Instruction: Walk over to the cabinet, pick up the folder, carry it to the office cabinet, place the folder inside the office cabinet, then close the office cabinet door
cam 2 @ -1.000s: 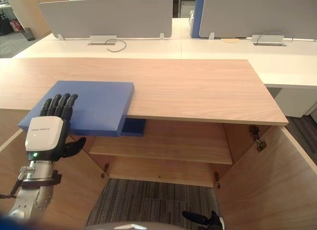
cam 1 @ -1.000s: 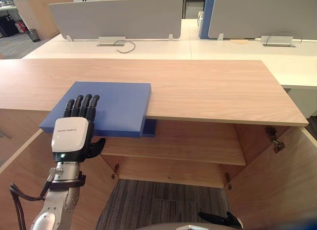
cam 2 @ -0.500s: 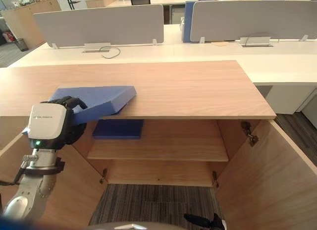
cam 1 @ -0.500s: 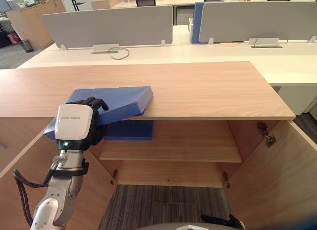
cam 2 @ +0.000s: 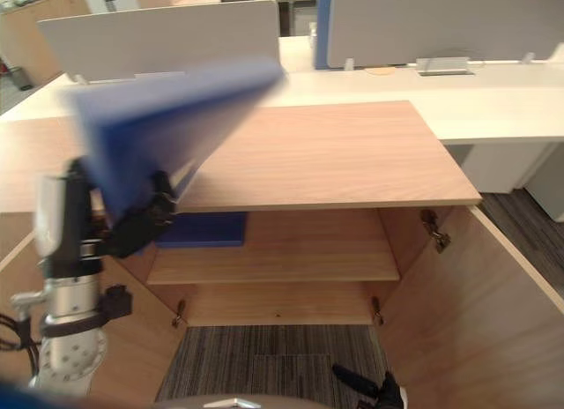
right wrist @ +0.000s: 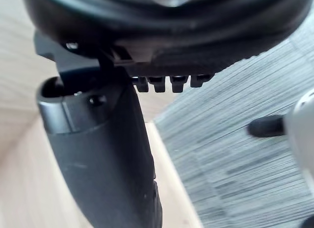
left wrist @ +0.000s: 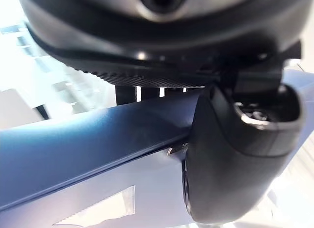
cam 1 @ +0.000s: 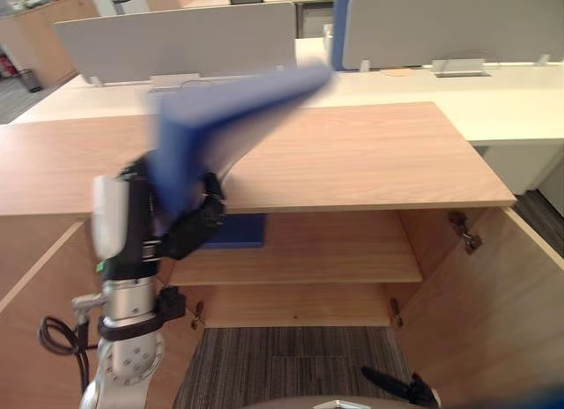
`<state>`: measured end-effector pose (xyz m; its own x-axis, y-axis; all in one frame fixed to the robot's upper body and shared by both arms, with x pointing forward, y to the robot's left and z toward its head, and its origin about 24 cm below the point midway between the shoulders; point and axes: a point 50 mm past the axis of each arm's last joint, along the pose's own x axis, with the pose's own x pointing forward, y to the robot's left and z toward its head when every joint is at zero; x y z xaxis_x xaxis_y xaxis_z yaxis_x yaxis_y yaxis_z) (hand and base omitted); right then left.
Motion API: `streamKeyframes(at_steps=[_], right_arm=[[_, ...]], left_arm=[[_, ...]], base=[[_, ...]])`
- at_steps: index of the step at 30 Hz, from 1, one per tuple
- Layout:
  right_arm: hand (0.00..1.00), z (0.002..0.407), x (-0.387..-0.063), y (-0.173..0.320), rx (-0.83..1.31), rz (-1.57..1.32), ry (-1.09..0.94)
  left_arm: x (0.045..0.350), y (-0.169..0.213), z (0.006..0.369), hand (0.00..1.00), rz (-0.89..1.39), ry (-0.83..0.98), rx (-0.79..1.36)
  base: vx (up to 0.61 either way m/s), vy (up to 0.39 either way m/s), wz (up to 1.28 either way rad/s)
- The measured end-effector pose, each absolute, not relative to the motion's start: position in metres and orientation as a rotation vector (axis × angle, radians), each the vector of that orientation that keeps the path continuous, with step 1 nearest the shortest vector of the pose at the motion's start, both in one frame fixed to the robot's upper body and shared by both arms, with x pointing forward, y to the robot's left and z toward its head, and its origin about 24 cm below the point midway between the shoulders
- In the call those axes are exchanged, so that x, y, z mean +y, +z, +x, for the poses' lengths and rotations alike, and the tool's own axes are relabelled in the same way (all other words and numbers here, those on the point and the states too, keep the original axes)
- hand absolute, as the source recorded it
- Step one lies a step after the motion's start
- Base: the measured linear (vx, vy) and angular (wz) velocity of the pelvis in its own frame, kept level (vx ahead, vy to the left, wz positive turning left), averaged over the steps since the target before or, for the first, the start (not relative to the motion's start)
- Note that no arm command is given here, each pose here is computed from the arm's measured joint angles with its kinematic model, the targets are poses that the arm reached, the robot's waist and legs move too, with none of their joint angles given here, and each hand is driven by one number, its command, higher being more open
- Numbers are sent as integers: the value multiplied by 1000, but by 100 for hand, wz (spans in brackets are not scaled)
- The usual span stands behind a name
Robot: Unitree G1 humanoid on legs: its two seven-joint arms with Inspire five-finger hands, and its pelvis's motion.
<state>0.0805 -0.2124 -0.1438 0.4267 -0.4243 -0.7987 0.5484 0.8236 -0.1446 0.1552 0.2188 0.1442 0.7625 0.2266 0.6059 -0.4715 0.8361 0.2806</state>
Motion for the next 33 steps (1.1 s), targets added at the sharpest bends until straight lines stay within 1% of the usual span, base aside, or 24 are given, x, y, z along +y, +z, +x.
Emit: streamKeyframes(at_steps=[1, 2, 3, 6, 8, 11, 17, 20, 23, 24, 25, 28, 30, 33], right_arm=[[100, 83, -211, -134, 883, 159, -633], [100, 84, -212, -129, 853, 151, -635], [100, 87, -212, -118, 790, 146, -645], [100, 96, -213, -88, 630, 122, -679], [100, 104, -211, -65, 510, 115, -691], [100, 117, -203, -33, 359, 117, -698], [100, 135, -178, 19, 143, 82, -578], [100, 141, -164, 48, 22, 84, -470], [100, 148, -165, 81, -149, 1, -369], [100, 155, -167, 98, -254, -42, -332], [100, 163, -169, 121, -406, -65, -302], [100, 175, -168, 153, -628, -66, -260], [100, 180, -166, 166, -710, -62, -222], [100, 186, -166, 174, -752, -72, -159]], left_arm=[[227, 137, 149, 0, 253, 443, -545], [229, 133, 146, 0, 168, 465, -524], [231, 125, 141, 0, 9, 502, -494], [230, 114, 138, 0, -291, 533, -472], [225, 109, 139, 0, -423, 523, -457], [219, 106, 141, 0, -517, 504, -449], [211, 113, 150, 0, -545, 440, -489], [206, 121, 157, 0, -543, 358, -532], [202, 131, 164, 0, -517, 258, -578], [202, 135, 167, 0, -493, 219, -594], [201, 140, 171, 0, -466, 170, -618], [199, 150, 180, 0, -434, 91, -664], [197, 154, 187, 0, -419, 49, -686], [196, 154, 193, 0, -404, 14, -688]], base=[[-11, 9, -49], [-10, 4, -48], [-8, -2, -43], [4, -12, -52], [41, -7, -64], [52, -13, -70], [41, -31, -72], [16, -44, -46], [-13, -42, -25], [-48, -20, -18], [-59, -16, -15], [-72, -11, 4], [-89, -10, 7], [-105, 8, 6]])
